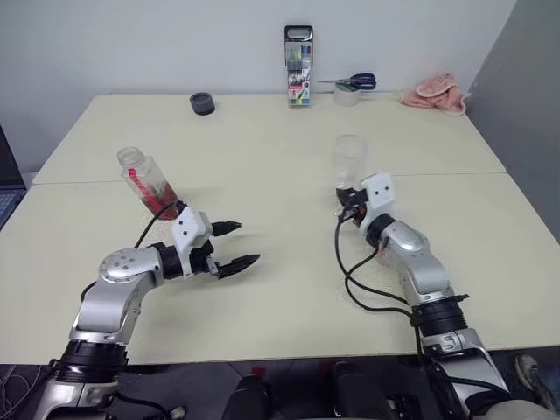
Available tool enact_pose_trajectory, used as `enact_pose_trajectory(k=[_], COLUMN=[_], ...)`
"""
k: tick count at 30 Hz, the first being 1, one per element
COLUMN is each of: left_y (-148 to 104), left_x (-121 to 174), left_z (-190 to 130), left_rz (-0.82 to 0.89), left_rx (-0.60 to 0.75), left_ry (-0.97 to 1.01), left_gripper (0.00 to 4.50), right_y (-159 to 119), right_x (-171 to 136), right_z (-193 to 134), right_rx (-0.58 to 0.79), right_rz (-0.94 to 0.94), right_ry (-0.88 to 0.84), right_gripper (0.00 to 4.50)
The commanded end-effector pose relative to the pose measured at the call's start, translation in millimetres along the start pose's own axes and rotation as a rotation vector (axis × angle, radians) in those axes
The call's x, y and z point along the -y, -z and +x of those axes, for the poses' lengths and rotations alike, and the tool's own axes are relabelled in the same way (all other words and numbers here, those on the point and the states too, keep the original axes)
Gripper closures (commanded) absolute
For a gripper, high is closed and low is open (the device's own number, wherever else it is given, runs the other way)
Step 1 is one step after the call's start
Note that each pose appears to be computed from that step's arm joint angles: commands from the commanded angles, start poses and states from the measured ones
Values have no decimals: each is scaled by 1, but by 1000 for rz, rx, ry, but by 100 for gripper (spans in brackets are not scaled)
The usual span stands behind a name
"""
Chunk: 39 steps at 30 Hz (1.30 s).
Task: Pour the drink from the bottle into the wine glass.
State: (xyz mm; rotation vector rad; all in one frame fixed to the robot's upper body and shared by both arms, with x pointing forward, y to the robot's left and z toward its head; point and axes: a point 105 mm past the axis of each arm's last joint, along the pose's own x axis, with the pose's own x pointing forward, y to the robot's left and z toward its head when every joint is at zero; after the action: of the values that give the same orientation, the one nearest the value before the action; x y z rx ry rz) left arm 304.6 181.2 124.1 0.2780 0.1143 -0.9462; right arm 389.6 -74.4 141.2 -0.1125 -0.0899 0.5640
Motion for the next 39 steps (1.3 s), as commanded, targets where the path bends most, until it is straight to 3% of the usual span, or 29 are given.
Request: enact_pose_trajectory(k=[1, 11, 26, 27, 37, 38, 39], left_y=[-9, -15, -36, -37, -50, -52, -54], left_x=[-7, -16, -25, -25, -27, -27, -28], left_z=[-19, -39, -34, -33, -23, -22, -21], left_rz=[33, 54, 117, 121, 169, 173, 175], left_rx=[11, -1, 56, 60, 110, 121, 132], left_ry=[-71, -150, -158, -158, -158, -163, -168], left_gripper=[0, 0, 0, 0, 0, 0, 0], right_y=[-34, -13, -15, -16, -20, -20, -20], right_x=[-29, -56, -56, -56, -56, -56, -56], right_z=[11, 37, 39, 39, 36, 36, 35], right_rx=[111, 42, 64, 67, 83, 84, 83], right_rz=[-39, -96, -91, -92, -87, -86, -83], right_ry=[-101, -197, -210, -210, -209, -209, -210], right_gripper=[432, 432, 432, 360, 31, 3, 3])
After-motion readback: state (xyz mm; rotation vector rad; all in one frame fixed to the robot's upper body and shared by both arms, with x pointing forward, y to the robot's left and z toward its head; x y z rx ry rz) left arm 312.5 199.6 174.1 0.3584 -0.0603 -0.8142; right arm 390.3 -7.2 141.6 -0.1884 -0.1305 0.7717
